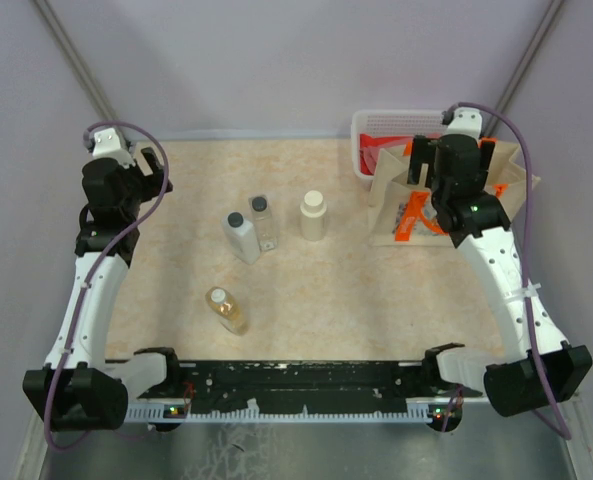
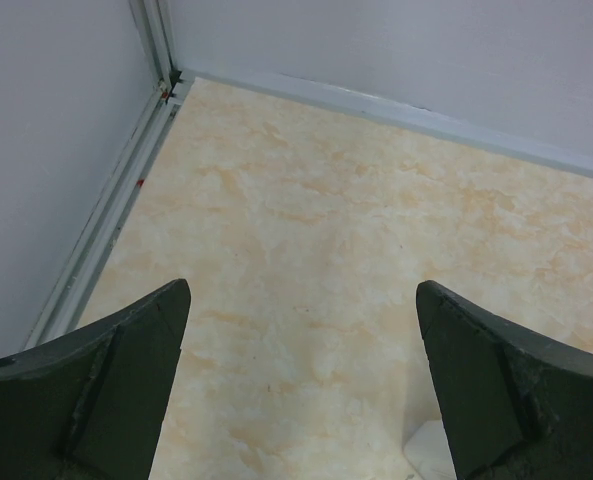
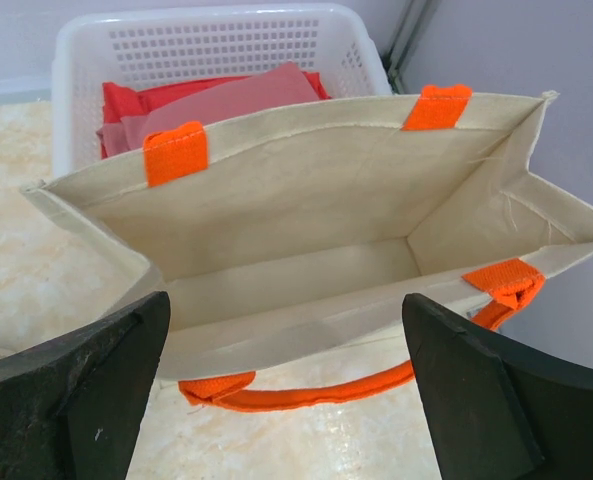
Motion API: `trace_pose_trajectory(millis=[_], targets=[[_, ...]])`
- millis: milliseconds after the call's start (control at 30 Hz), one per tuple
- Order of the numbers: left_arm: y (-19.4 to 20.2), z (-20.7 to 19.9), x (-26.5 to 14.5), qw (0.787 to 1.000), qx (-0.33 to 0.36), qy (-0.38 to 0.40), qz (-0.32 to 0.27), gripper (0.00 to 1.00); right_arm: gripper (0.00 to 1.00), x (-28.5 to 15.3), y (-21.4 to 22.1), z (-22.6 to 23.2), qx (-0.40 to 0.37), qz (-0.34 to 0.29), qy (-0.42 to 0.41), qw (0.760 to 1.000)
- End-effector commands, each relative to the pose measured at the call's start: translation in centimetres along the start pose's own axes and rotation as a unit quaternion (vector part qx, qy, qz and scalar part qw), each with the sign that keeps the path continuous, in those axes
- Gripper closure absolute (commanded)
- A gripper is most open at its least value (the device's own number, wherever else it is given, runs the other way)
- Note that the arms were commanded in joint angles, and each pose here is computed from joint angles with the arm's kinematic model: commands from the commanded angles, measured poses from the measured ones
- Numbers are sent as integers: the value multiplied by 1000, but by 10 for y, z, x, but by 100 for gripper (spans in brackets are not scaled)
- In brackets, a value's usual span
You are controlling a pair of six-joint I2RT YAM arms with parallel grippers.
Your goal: Place the personal care products into the canvas bag
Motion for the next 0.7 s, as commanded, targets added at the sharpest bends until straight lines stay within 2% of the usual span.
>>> trace_pose_trajectory(millis=[0,133,333,567,667], targets=[[-19,1,-10,998,22,10,-52,0,1,-7,-28,15,13,-8,-39,999],[-12,-3,-11,997,37,28,-59,0,1,0,-27,28,-2,46,-55,997],[-10,-7,-8,996,72,49,-35,0,1,16,-20,41,-32,105,-59,992],[-12,-4,-10,995,85,44,-38,0,1,38,22,55,-58,215,-58,973],[-12,-5,-12,993,95,51,-43,0,1,47,39,58,-60,227,-62,970]])
Point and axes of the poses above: each gripper's point midway between its finger pads, its own x axis out along the fingers, its own z axis along the line the jaws close on, y = z × x, the point moved 4 cm from there along -x, back along the fingers, and after that the axes turned 13 degrees about x, right-handed, at the moved point
